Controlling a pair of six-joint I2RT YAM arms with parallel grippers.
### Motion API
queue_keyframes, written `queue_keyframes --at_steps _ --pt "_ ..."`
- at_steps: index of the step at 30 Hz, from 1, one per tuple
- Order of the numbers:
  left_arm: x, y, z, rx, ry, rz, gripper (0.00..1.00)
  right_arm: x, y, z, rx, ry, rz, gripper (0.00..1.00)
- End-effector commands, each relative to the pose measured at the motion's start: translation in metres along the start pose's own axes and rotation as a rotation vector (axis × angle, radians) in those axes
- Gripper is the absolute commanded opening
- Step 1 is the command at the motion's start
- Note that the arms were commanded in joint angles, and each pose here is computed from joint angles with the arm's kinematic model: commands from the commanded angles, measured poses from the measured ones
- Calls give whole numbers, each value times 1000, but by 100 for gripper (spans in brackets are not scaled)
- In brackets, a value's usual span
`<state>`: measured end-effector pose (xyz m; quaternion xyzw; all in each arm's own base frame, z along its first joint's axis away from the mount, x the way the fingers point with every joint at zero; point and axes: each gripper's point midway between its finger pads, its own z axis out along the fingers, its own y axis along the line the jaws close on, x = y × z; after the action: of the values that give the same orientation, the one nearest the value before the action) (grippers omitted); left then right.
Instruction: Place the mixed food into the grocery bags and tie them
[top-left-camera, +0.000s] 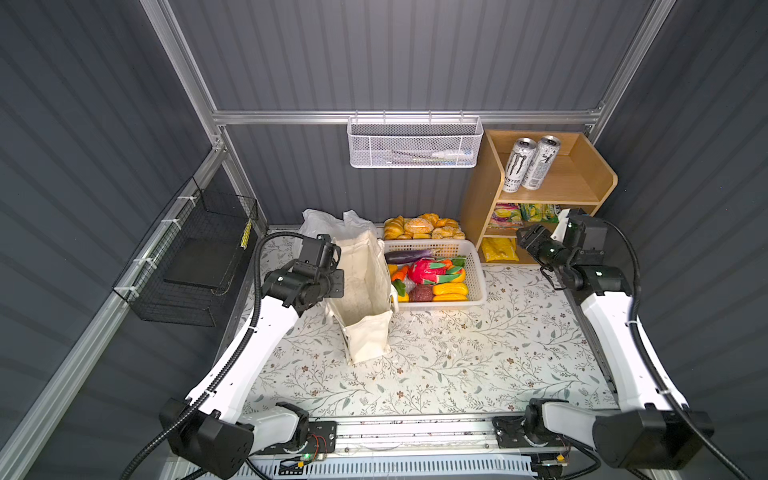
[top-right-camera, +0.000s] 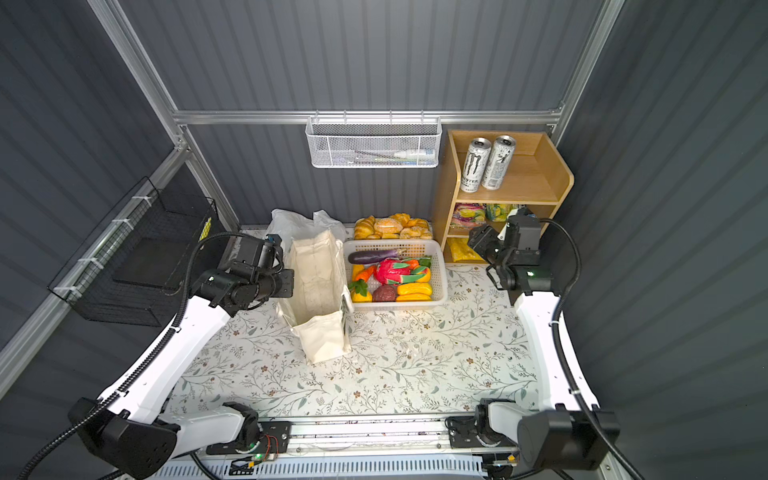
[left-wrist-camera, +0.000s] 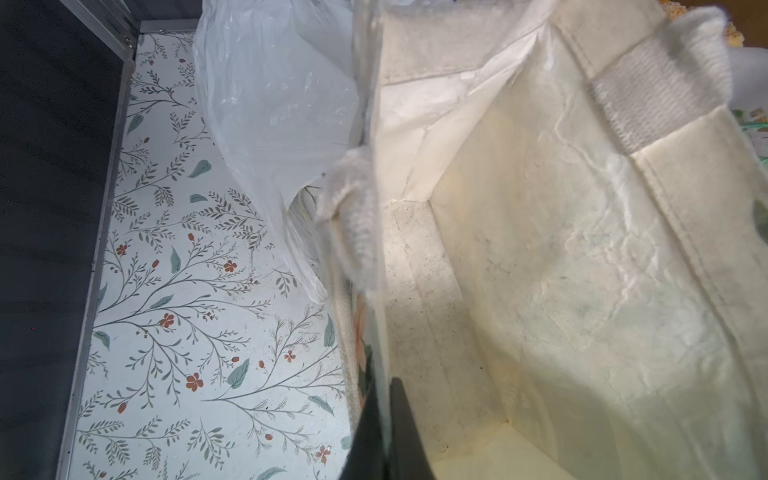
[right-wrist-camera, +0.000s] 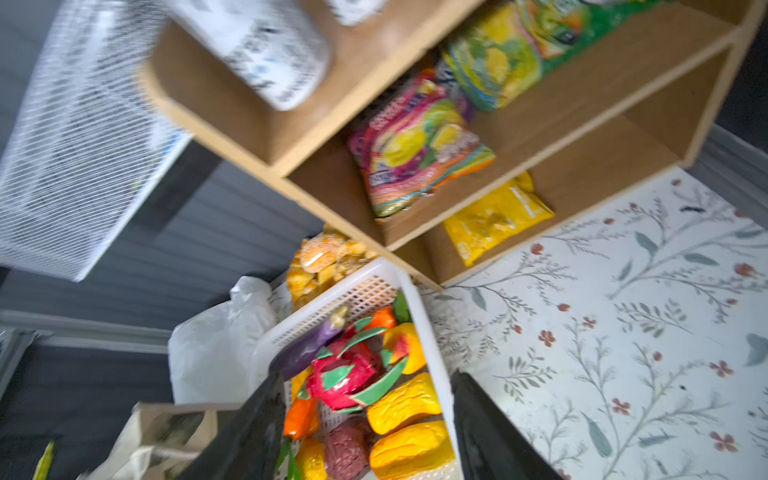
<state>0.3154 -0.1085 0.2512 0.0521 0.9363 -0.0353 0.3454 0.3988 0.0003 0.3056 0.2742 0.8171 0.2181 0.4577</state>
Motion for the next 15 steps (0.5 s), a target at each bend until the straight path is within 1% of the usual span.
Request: queue_keyframes --at_steps 1,4,9,15 --pt "0 -9 -6 60 -16 13 0 -6 -17 29 -13 21 86 64" --pt "-1 -9 -7 60 -15 16 0 -21 -33 53 7 1 109 63" --pt "-4 -11 -6 67 -22 13 0 -44 -47 94 -11 -43 93 64" --pt "-7 -13 -3 74 -21 17 0 -61 -55 126 -20 -68 59 64"
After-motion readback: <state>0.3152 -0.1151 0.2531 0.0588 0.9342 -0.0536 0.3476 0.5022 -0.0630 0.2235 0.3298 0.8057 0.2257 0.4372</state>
